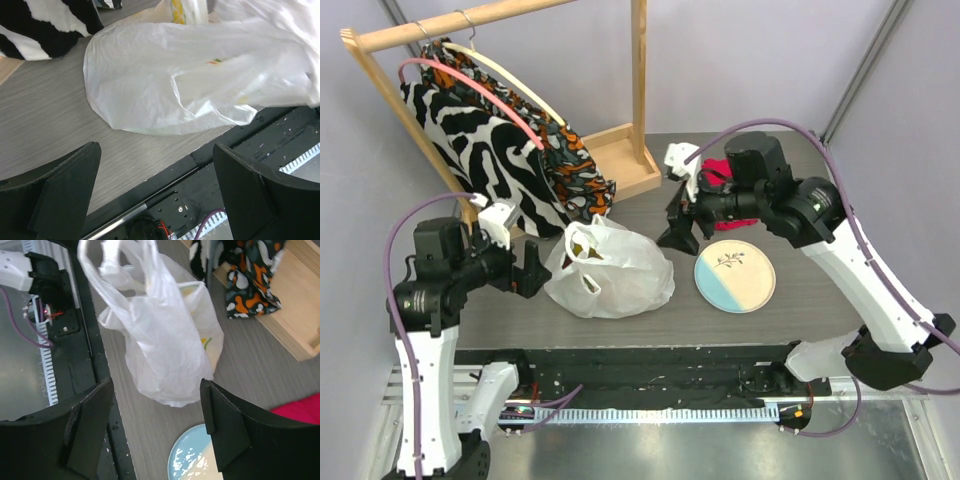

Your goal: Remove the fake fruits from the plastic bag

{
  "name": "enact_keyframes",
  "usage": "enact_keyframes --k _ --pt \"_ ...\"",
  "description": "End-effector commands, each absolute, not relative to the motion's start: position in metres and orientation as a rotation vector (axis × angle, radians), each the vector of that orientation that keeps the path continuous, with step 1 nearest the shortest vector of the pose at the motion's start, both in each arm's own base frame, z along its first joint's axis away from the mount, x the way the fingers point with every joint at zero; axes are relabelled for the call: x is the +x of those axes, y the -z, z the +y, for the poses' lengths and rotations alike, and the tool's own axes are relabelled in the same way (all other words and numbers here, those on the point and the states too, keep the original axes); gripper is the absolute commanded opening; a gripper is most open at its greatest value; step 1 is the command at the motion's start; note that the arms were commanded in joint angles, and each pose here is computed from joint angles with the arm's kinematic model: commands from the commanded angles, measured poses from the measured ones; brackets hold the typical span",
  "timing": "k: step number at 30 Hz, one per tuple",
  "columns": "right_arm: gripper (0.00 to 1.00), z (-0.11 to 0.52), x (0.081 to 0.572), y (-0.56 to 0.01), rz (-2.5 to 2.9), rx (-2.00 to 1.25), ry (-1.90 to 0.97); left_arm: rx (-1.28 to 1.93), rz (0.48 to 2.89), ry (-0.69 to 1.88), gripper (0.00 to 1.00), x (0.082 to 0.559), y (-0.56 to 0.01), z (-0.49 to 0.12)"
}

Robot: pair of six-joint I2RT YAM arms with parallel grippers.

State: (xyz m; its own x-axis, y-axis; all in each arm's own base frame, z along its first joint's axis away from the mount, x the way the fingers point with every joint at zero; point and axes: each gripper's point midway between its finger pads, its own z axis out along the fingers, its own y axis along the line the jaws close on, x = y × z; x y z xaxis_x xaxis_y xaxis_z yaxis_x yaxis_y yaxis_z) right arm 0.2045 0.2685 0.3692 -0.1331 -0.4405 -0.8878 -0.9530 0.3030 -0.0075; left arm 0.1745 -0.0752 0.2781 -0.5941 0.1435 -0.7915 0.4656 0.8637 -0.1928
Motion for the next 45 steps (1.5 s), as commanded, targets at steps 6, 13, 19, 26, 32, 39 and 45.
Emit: enact_keyframes --k 6,13,19,26,32,39,45 --pt "0.75 0.367 0.148 -0.372 1.479 -1.577 -0.774 0.461 2.110 0.453 1.00 0.156 -0.296 -0.076" --pt "0.70 0.418 0.145 -0.377 1.409 -1.473 -0.694 0.427 2.039 0.448 1.00 0.152 -0.312 -0.076" --pt "0.65 0.432 0.164 -0.377 1.402 -1.343 -0.609 0.570 2.008 0.593 0.98 0.127 -0.314 -0.098" --pt "0.53 0.442 0.188 -0.365 1.455 -1.243 -0.519 0.620 2.040 0.656 0.95 0.124 -0.311 -0.104" --pt "0.27 0.447 0.199 -0.366 1.469 -1.196 -0.478 0.624 2.016 0.716 0.96 0.130 -0.310 -0.110" --pt "0.43 0.457 0.197 -0.363 1.483 -1.200 -0.544 0.642 2.016 0.647 0.97 0.142 -0.307 -0.103" --pt "0.01 0.443 0.208 -0.405 1.478 -1.110 -0.611 0.655 1.988 0.694 0.98 0.148 -0.308 -0.108"
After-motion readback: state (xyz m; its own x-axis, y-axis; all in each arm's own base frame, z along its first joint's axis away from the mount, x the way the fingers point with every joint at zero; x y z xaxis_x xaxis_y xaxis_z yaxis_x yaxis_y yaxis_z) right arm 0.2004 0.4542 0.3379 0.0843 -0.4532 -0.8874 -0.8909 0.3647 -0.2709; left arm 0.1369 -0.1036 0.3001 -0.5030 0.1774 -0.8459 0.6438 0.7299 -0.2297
